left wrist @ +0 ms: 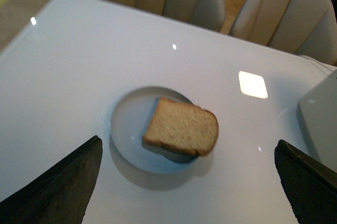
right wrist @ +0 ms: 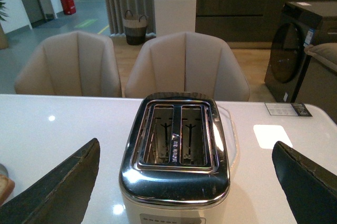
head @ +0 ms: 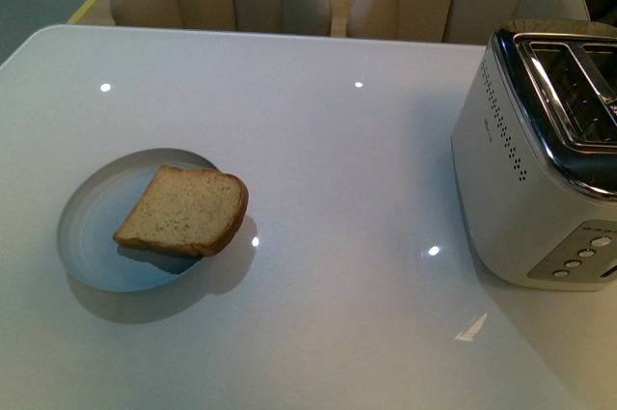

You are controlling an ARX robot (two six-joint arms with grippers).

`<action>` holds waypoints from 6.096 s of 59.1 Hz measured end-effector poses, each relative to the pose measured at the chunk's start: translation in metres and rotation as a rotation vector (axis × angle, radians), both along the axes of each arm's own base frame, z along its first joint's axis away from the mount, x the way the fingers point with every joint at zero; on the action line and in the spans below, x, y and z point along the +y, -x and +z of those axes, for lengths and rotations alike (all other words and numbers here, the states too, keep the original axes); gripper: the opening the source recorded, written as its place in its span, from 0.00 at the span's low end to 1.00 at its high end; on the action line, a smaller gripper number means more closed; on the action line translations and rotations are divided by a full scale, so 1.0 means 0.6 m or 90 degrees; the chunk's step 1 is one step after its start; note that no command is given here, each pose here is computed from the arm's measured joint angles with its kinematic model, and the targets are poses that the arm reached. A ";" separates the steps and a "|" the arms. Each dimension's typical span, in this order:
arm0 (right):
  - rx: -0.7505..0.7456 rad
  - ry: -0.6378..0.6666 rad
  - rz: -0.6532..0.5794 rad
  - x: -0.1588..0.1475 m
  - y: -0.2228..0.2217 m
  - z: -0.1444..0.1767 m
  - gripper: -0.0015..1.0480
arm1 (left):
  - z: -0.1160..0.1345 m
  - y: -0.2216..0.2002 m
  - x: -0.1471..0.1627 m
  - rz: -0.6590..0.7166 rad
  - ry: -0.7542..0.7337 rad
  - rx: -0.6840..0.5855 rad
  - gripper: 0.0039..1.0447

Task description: Left arm holds plate, right arm toasts bread

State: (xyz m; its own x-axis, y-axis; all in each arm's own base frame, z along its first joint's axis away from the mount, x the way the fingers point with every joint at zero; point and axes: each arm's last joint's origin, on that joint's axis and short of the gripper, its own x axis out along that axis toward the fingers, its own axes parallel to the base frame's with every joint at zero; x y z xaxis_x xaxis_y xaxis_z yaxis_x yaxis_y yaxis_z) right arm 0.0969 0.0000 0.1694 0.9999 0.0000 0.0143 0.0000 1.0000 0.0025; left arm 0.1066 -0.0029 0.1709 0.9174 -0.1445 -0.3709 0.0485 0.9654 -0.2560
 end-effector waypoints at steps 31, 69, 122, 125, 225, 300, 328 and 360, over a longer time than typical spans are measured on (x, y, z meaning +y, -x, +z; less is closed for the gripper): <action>0.000 0.000 0.000 0.000 0.000 0.000 0.91 | -0.098 -0.254 0.041 0.114 0.115 0.166 0.93; 0.000 0.000 0.000 0.000 0.000 0.000 0.91 | -0.331 -0.327 0.066 0.147 0.041 0.384 0.93; 0.000 0.000 0.000 0.000 0.000 0.000 0.91 | -0.354 -0.353 0.041 0.168 0.142 0.419 0.03; 0.000 0.000 0.000 0.000 0.000 0.000 0.91 | -0.353 -0.347 0.040 0.174 0.160 0.423 0.03; 0.000 0.000 0.000 0.000 0.000 0.000 0.91 | 0.070 -0.247 -0.242 0.065 0.299 0.323 0.03; 0.301 -0.297 0.083 0.001 -0.123 0.065 0.91 | 0.080 -0.244 -0.256 0.055 0.307 0.319 0.03; 0.364 -0.527 0.238 0.085 -0.233 0.071 0.91 | 0.080 -0.244 -0.256 0.056 0.307 0.318 0.03; 0.373 -0.549 0.257 0.103 -0.254 0.071 0.25 | 0.080 -0.244 -0.256 0.057 0.307 0.318 0.03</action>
State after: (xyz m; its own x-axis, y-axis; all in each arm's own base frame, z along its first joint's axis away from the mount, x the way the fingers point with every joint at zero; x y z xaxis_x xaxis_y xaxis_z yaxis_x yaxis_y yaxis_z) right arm 0.2495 0.0620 0.2117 0.7814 0.5435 -0.3067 -0.0961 0.5904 0.8014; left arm 0.2532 -0.1562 0.2187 0.6695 -0.3315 -0.6647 -0.2606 0.7331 -0.6282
